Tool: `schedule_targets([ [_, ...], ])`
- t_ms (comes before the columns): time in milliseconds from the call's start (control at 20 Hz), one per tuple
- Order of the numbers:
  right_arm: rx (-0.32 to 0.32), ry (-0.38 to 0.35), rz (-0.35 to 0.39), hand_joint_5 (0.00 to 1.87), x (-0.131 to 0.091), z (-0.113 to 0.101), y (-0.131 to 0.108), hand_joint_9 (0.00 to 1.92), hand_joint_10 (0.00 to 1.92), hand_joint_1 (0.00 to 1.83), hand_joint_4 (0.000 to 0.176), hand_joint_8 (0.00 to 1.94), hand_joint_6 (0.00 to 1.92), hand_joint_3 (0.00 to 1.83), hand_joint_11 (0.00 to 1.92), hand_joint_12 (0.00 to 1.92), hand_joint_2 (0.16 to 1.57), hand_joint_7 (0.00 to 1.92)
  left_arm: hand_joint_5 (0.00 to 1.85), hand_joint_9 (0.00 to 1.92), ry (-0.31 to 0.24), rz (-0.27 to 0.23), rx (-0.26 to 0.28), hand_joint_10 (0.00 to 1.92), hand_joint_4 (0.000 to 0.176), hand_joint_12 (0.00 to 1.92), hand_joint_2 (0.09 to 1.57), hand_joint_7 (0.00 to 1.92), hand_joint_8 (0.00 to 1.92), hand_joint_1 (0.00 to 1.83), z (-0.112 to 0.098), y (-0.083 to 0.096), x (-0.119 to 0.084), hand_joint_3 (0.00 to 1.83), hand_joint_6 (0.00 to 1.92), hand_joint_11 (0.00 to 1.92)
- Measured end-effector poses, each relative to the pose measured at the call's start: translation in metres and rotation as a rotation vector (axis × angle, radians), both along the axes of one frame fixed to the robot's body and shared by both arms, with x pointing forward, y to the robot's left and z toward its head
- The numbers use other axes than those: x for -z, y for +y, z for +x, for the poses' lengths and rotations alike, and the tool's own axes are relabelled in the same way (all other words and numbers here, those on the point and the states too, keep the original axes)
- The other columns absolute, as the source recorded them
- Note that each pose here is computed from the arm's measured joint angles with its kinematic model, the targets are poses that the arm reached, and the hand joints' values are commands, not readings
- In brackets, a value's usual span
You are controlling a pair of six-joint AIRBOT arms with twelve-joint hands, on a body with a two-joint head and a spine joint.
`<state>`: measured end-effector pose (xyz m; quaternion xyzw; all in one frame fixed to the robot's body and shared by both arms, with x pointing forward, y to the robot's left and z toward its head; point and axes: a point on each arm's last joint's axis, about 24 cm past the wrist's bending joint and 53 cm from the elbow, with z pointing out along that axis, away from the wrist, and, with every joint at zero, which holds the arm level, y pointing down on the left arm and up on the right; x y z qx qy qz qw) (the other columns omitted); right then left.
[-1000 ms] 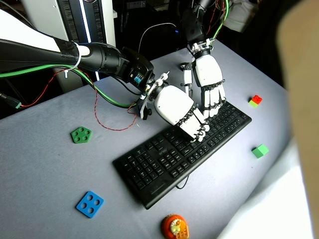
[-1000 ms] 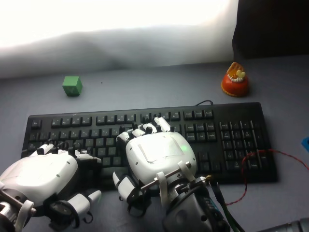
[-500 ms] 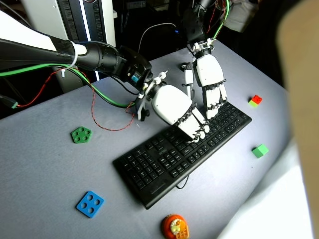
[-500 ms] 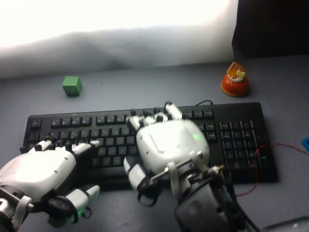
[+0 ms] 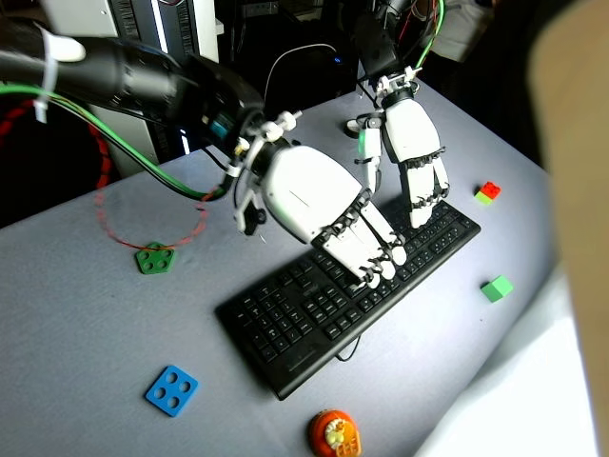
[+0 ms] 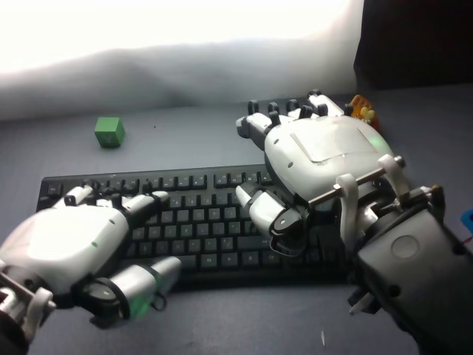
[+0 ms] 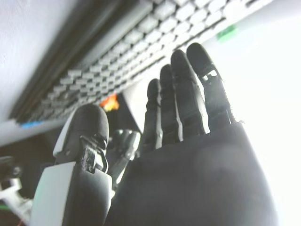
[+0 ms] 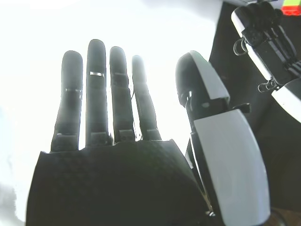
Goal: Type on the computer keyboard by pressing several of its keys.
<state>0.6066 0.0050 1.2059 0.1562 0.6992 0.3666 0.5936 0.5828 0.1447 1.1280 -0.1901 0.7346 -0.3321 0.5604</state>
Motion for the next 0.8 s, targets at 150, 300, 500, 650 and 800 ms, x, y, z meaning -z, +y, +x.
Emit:
schedule_targets([
  [150,0.004,0.018,0.017,0.30,-0.011,-0.001,-0.010,0.33,0.55,0.65,0.000,0.00,0.28,0.00,0.00,1.50,1.31,0.44,0.24,0.35,-0.008,0.000,-0.020,0.04,0.007,1.07,1.43,0.33,0.01,0.38,-0.005,-0.001,0.010,0.00,0.01,0.00],
  [300,0.028,0.003,0.032,0.30,-0.024,-0.003,-0.024,0.33,0.56,0.66,0.000,0.01,0.28,0.00,0.00,1.50,1.31,0.46,0.23,0.35,-0.065,0.000,-0.032,0.04,0.006,1.07,1.44,0.32,0.00,0.36,0.003,-0.001,0.005,0.01,0.00,0.00],
  [500,-0.007,0.025,0.056,0.28,-0.022,-0.009,-0.018,0.31,0.56,0.65,0.000,0.00,0.28,0.00,0.00,1.50,1.32,0.45,0.25,0.35,-0.090,0.000,-0.053,0.03,0.005,1.08,1.44,0.33,0.00,0.37,0.016,-0.001,0.009,0.00,0.01,0.00],
  [650,-0.012,0.033,0.060,0.28,-0.019,-0.010,-0.018,0.31,0.57,0.64,0.000,0.00,0.29,0.00,0.00,1.49,1.32,0.44,0.27,0.37,-0.107,0.014,-0.065,0.03,0.006,1.09,1.42,0.34,0.00,0.44,0.025,0.000,0.014,0.00,0.01,0.00],
  [800,-0.007,0.036,0.070,0.24,-0.020,-0.009,-0.019,0.31,0.57,0.60,0.000,0.00,0.27,0.01,0.00,1.48,1.33,0.42,0.21,0.34,-0.111,0.016,-0.069,0.01,0.008,1.04,1.39,0.29,0.00,0.63,0.029,-0.002,0.018,0.00,0.00,0.00],
])
